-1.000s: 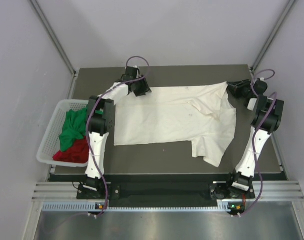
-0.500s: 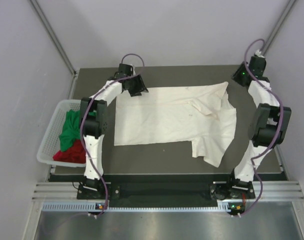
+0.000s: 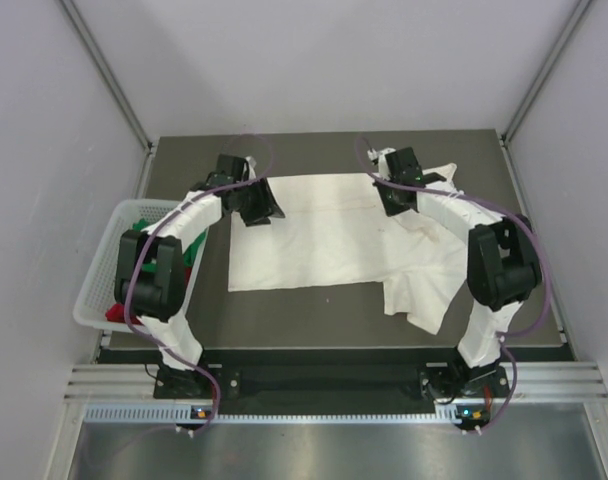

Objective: Fold and stack the t-shirts
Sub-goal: Fold the tshirt

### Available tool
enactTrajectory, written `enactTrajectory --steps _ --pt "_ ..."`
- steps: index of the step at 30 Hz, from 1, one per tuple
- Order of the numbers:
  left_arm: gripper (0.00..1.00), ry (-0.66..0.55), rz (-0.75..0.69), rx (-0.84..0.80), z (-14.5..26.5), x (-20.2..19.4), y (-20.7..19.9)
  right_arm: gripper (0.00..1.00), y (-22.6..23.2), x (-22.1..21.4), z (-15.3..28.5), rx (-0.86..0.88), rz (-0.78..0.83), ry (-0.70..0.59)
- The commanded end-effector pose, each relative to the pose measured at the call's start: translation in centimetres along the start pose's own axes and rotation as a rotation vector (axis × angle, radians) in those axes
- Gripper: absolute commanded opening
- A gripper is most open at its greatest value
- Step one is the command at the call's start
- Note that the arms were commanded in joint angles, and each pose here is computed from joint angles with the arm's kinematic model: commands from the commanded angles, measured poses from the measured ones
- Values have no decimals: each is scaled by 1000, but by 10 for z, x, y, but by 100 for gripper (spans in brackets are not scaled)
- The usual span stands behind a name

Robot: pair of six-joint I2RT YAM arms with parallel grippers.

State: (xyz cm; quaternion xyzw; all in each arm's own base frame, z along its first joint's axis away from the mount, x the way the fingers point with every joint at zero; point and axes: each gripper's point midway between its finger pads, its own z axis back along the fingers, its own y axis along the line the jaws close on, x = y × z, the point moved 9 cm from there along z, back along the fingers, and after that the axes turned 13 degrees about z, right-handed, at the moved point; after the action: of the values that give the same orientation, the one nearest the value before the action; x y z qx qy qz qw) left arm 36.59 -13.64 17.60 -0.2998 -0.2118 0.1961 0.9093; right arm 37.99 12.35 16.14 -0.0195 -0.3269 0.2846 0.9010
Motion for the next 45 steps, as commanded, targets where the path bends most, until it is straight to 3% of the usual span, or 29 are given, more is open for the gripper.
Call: enactTrajectory --steps 1,17,25,29,37,45 --pt "53 0 -35 -61 18 -9 -5 14 -5 -7 -5 -90 110 81" --pt "53 -22 -46 -57 30 -8 -9 27 -8 -21 -36 -173 173 188" --pt "52 -39 -46 -43 31 -5 -10 22 -7 -23 -47 -164 184 202" --pt "52 -45 -48 -37 31 -4 -10 0 -11 -18 -42 -206 181 192" --pt "52 -39 -34 -31 26 -4 -8 0 -15 -3 -18 -172 170 191" --pt "52 -33 -27 -29 22 -3 -8 0 -13 -1 -5 33 69 194"
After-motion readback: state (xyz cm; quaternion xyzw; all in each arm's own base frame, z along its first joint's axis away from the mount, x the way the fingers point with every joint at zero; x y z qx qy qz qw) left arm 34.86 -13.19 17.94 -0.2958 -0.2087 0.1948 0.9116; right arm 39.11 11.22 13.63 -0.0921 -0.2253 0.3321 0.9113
